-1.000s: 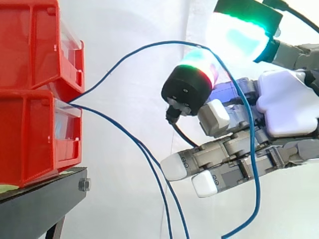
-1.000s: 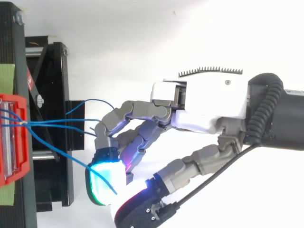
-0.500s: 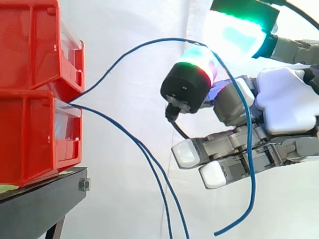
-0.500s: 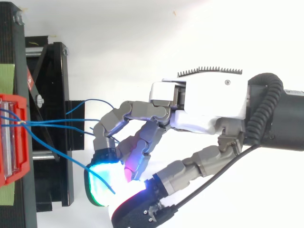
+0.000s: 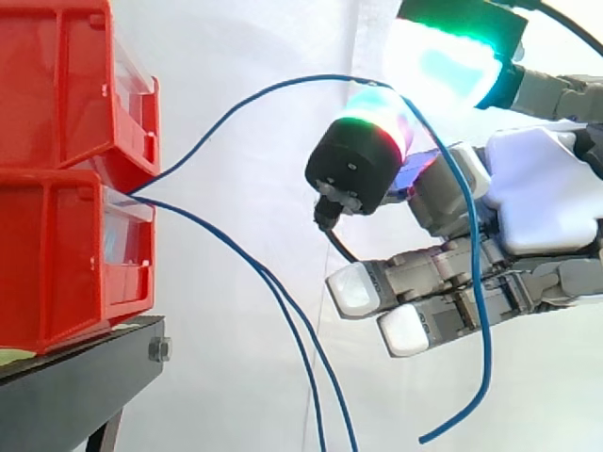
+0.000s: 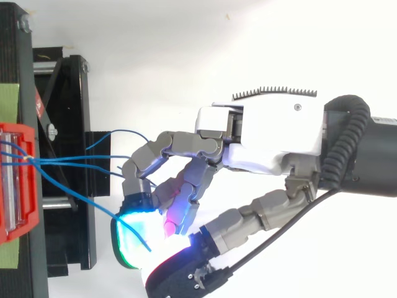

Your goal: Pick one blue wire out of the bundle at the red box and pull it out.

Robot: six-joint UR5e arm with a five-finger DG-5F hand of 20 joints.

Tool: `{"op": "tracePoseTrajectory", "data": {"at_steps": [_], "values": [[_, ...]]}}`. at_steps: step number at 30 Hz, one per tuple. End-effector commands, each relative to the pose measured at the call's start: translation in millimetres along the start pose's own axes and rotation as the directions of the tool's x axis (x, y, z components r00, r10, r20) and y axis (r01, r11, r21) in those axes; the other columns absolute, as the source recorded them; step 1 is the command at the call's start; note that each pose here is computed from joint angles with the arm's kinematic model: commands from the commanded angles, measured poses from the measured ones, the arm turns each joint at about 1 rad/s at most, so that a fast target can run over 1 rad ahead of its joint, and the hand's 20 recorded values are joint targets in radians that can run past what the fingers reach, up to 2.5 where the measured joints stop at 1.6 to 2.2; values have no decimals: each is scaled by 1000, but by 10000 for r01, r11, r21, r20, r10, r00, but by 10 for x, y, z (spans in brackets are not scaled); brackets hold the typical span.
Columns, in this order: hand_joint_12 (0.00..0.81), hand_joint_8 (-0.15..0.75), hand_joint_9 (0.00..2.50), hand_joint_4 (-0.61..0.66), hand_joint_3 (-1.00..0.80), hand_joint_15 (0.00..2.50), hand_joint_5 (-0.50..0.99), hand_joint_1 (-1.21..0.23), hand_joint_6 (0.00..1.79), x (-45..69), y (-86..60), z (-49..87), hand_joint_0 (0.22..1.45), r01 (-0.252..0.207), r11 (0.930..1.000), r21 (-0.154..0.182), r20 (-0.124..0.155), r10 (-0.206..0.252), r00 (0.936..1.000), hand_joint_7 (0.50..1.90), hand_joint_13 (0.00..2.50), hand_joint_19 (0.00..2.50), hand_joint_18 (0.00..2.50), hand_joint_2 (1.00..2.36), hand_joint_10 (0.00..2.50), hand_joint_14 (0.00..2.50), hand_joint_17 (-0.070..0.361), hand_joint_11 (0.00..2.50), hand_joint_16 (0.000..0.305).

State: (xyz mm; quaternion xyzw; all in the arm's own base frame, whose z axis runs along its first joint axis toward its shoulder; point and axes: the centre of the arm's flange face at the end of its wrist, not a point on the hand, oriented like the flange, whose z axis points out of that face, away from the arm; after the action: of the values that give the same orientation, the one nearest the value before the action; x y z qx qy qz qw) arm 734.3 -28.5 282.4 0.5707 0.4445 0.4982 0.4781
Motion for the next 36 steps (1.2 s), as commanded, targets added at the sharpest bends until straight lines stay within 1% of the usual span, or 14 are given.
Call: {"op": "tracePoseTrajectory", "data": {"at_steps": [1,5,9,12,14,15,18,19,21,23,30,32,35,36], "values": [[520,417,1173,160,-157,413,-63,-723,884,0,1,-1,552,-16,10000,6,1,16,10000,1221,725,386,627,1007,13,10,154,815,68],[511,408,1113,178,-144,427,-68,-765,893,0,3,0,553,-5,10000,-9,-1,5,10000,1224,726,383,630,1011,9,10,150,816,67],[514,414,1106,180,-71,436,-68,-809,892,2,-7,4,556,11,10000,-7,-16,-11,10000,1254,733,377,651,1010,12,10,153,817,68],[520,429,1137,156,-38,446,-68,-817,900,2,2,0,559,11,10000,-7,-16,-11,10000,1217,746,372,672,1009,10,12,155,866,69],[522,436,1178,153,-41,462,-68,-818,903,0,-10,1,560,19,10000,23,-12,-19,10000,1209,762,364,677,1008,8,10,155,992,69],[523,436,1211,150,-37,478,-67,-819,903,1,1,-1,560,15,10000,8,-14,-15,10000,1205,775,363,683,1008,6,12,155,1145,69],[525,432,1230,142,-36,484,-67,-818,905,2,-13,-2,560,59,10000,56,-38,-58,10000,1194,776,366,688,1008,3,11,155,1231,69],[524,428,1253,145,-38,491,-67,-819,905,3,-2,-4,561,70,10000,42,-40,-69,10000,1189,777,366,688,1007,56,11,156,1292,69],[527,425,1246,144,-38,499,-67,-819,905,2,-4,-6,561,135,9999,56,-38,-135,9999,1186,780,366,691,1007,171,11,156,1291,69],[528,425,1243,142,-39,499,-67,-818,905,1,-14,-3,561,201,9998,70,-36,-201,9998,1184,781,368,691,1007,231,11,156,1280,69],[523,417,1233,124,-33,500,-67,-821,906,2,-5,-7,564,278,9996,70,-37,-277,9996,1167,778,367,688,1008,264,12,155,1298,69],[523,416,1219,120,-28,505,-66,-826,903,2,-5,-7,566,278,9996,70,-37,-277,9996,1185,778,367,690,1007,264,11,155,1270,69],[526,419,1201,119,-22,508,-64,-829,902,-18,-27,-27,566,332,9991,260,-13,-332,9994,1188,779,365,693,1006,221,11,156,1257,69],[526,414,1194,118,-22,499,-64,-829,902,-38,-103,-65,566,416,9976,556,-8,-416,9991,1189,780,365,695,1006,193,11,156,1244,70]]}}
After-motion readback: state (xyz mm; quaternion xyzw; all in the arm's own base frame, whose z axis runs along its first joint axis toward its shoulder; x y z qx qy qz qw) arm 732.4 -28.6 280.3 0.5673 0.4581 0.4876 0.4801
